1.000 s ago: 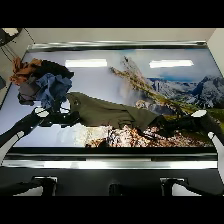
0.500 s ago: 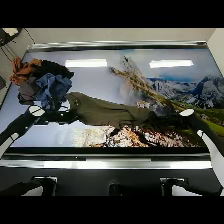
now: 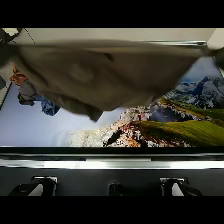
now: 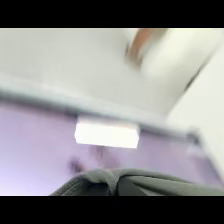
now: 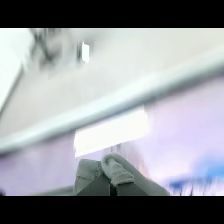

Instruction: Fold the shirts.

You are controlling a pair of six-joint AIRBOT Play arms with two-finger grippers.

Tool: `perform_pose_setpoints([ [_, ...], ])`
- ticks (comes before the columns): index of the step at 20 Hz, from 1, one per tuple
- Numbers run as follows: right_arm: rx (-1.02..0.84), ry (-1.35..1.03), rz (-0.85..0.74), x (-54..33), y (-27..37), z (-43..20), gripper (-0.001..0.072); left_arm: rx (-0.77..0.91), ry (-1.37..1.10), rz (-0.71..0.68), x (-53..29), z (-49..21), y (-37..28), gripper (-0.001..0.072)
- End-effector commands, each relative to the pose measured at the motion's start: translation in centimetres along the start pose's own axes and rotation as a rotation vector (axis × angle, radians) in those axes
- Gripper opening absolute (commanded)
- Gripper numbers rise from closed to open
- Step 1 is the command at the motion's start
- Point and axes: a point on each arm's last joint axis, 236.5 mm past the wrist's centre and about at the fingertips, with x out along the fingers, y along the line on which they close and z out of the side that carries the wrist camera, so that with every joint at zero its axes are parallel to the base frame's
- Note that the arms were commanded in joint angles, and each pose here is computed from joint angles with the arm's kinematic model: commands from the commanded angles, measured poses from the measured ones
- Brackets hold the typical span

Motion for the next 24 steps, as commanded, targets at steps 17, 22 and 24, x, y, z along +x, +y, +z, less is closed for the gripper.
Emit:
perform_pose_setpoints([
  [17, 0.054, 0.543, -0.187, -3.8, -4.3, -10.4, 0.0043, -0.083, 0.172, 0.104, 1.9, -2.4, 3.9, 0.0025],
  [22, 0.418, 0.721, -0.189, 8.6, -11.8, -20.3, 0.0044, -0.131, 0.627, 0.112, 15.2, -21.7, 11.4, 0.0025],
  [24, 0.641, 0.783, -0.117, 11.9, -11.6, -24.3, 0.0045, -0.186, 0.724, 0.114, 18.0, -27.4, 12.7, 0.0025],
])
